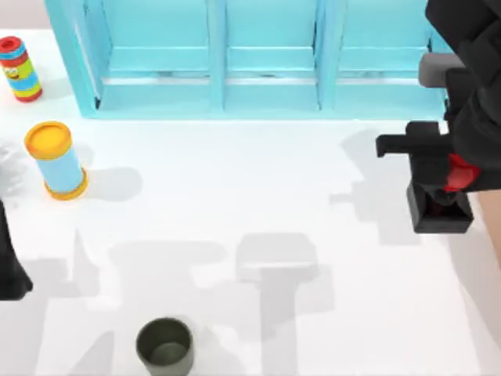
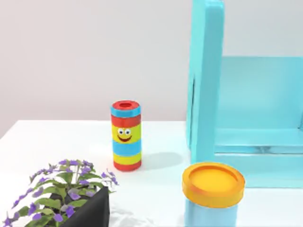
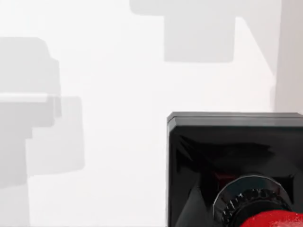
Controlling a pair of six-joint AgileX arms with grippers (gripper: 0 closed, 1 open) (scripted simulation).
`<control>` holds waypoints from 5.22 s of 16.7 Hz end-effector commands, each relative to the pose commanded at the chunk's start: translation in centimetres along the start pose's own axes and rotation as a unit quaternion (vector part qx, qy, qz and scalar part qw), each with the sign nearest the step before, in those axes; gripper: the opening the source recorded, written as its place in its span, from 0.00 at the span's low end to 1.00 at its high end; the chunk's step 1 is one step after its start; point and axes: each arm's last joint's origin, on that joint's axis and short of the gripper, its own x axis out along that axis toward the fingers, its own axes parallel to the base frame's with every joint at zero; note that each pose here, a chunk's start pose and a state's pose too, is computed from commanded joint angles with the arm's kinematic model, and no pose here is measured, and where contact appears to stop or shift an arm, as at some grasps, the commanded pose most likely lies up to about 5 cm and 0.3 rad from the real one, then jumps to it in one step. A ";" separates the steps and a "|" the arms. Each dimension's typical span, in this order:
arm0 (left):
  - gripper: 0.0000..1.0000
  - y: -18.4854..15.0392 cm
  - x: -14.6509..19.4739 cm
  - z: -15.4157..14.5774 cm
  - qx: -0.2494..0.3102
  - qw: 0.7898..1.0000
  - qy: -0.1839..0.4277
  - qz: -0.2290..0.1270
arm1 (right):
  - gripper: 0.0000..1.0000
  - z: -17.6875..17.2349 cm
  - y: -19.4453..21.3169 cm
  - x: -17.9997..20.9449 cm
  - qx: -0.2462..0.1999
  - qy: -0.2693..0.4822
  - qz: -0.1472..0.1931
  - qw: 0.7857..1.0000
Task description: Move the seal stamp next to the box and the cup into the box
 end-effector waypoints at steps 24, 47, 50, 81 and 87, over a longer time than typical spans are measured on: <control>1.00 0.0 0.0 0.0 0.000 1.000 0.000 0.000 | 0.00 -2.7 -2.6 4.5 -0.003 0.007 -0.003 1.000; 1.00 0.0 0.0 0.0 0.000 1.000 0.000 0.000 | 0.90 -3.0 -2.7 6.8 -0.002 0.008 -0.003 1.000; 1.00 0.0 0.0 0.0 0.000 1.000 0.000 0.000 | 1.00 -3.0 -2.7 6.8 -0.002 0.008 -0.003 1.000; 1.00 0.0 0.0 0.0 0.000 1.000 0.000 0.000 | 1.00 -0.9 -2.4 -2.8 -0.003 0.008 -0.003 1.000; 1.00 0.0 0.0 0.0 0.000 1.000 0.000 0.000 | 1.00 -0.9 -2.4 -2.8 -0.004 0.009 -0.004 1.000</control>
